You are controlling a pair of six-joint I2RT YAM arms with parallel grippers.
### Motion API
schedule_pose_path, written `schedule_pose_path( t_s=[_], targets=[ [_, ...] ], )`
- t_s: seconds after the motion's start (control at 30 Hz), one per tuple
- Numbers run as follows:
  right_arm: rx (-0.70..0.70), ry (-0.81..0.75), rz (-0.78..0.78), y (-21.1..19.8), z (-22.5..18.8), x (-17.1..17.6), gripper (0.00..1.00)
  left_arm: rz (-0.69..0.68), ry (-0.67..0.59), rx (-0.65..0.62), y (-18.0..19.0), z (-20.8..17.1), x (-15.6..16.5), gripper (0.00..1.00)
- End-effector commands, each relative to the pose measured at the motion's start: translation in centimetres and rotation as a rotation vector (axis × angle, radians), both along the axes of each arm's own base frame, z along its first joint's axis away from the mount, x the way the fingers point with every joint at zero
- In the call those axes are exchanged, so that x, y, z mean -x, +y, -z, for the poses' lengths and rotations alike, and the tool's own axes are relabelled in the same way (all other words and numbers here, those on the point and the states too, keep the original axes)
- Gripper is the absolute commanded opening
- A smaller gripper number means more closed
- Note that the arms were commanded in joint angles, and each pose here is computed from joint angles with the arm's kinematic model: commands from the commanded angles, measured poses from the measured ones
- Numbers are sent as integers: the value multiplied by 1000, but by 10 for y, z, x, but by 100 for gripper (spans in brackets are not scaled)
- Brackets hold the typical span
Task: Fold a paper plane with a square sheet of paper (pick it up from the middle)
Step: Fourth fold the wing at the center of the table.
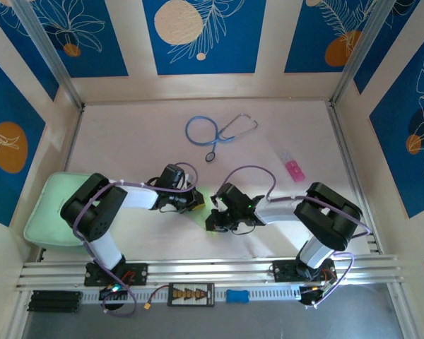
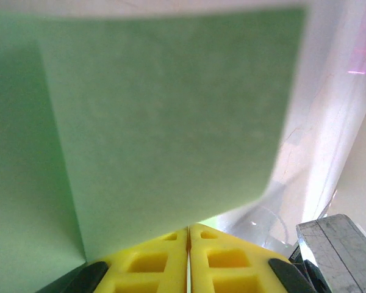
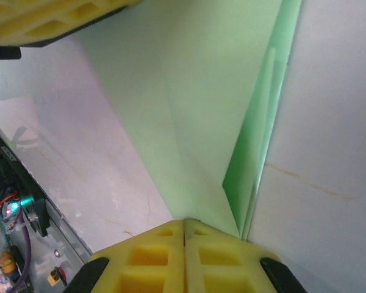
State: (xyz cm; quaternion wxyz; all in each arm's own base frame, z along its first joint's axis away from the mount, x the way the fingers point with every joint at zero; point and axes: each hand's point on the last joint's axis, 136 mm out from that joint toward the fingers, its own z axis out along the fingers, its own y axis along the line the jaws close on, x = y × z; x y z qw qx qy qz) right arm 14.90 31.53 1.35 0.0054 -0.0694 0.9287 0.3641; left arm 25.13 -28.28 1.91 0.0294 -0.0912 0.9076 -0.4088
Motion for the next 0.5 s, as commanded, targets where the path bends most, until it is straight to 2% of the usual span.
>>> schedule_pose_path(
  t_s=[0.0,0.47],
  targets=[
    [50,77,10,-16,16,19,9,-38,63,-85,18,26,9,11],
    [60,131,-3,-40,28,58,8,-48,69,-90,21,28,11,12]
  ],
)
